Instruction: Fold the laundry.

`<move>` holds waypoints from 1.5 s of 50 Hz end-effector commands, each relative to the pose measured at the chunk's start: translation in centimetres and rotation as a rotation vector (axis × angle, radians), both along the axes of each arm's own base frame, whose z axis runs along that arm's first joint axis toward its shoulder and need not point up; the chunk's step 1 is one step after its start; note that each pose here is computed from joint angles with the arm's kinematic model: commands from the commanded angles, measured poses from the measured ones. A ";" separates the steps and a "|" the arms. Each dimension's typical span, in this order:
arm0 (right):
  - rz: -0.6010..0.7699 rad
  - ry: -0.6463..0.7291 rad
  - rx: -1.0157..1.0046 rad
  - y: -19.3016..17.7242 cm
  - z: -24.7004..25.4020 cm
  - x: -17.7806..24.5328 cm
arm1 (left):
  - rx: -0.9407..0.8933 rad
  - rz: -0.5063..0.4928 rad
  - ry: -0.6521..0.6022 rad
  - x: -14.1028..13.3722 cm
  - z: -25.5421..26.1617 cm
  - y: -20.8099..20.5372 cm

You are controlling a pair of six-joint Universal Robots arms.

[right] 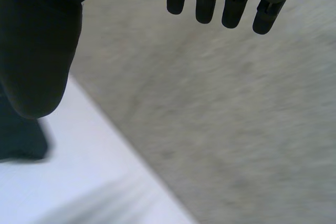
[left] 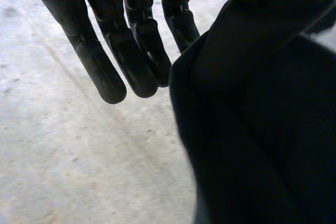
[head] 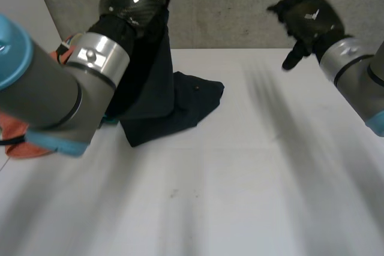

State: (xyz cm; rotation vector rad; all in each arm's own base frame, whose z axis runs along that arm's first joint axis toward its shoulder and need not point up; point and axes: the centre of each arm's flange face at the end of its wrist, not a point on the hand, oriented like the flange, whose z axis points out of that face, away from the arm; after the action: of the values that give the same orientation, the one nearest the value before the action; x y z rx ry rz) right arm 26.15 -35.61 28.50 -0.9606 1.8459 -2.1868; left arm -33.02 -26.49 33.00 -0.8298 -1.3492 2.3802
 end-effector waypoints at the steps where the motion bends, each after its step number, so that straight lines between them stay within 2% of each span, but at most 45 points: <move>1: 0.184 0.020 0.184 -0.7 -3.7 0.4 | 0.043 -0.066 -0.025 0.4 0.8 5.0; 7: 0.211 0.027 0.253 -1.3 -6.9 1.5 | 0.070 -0.135 -0.006 1.1 2.5 9.3; 12: 0.358 0.047 0.310 1.8 -10.5 7.3 | 0.067 -0.175 0.021 1.6 3.4 11.6; 18: 0.444 0.069 0.349 4.4 -14.5 11.4 | 0.051 -0.191 0.035 2.3 4.0 13.1; 22: 0.413 0.057 0.330 5.4 -15.8 13.4 | 0.056 -0.192 0.032 2.4 3.7 13.4; 24: 0.338 0.041 0.287 4.7 -15.7 13.6 | 0.060 -0.190 0.029 2.5 3.6 13.3; 29: 0.144 0.012 0.178 3.1 -12.5 12.4 | 0.077 -0.163 0.020 2.8 2.9 12.5; 32: 0.077 0.018 0.092 3.0 -7.5 10.5 | 0.091 -0.116 0.012 3.5 2.4 11.2; 37: -0.049 0.166 0.024 1.8 -3.9 3.9 | 0.117 -0.036 0.005 4.8 1.4 8.6; 40: -0.104 0.292 0.023 3.1 -2.8 0.7 | 0.164 -0.012 0.005 5.0 0.1 7.1; 42: -0.109 0.362 0.045 4.2 -3.2 -0.3 | 0.211 -0.013 0.005 4.8 -1.0 6.3; 46: -0.088 0.549 0.205 9.0 -5.0 -2.4 | 0.278 -0.017 0.011 4.3 -2.6 5.1; 49: -0.056 0.598 0.293 11.9 -5.1 -3.3 | 0.298 -0.015 0.004 3.9 -3.3 4.3; 50: -0.002 0.622 0.386 14.2 -5.5 -3.6 | 0.299 -0.015 0.003 3.8 -3.4 4.1; 52: 0.055 0.635 0.465 15.9 -6.1 -3.6 | 0.300 -0.010 0.002 3.5 -3.5 3.4; 55: 0.185 0.585 0.495 17.8 -6.1 -2.0 | 0.297 -0.009 0.004 3.2 -3.5 2.9; 57: 0.205 0.542 0.462 17.7 -5.6 -1.3 | 0.295 -0.009 0.006 3.0 -3.4 2.5; 63: 0.054 0.357 0.300 12.5 -0.7 -1.9 | 0.278 -0.009 0.014 2.8 -2.9 2.2; 68: -0.017 0.325 0.233 9.5 1.4 -2.9 | 0.240 -0.021 0.029 2.7 -1.5 2.1; 75: -0.017 0.322 0.261 5.2 -0.2 -2.4 | 0.187 -0.032 0.049 2.4 0.5 2.2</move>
State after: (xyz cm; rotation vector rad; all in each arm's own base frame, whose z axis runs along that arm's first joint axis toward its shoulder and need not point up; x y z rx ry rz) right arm 23.48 -27.10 29.54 -1.3003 2.1926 -1.8434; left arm -30.42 -24.36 31.87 -0.7328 -1.5551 2.1577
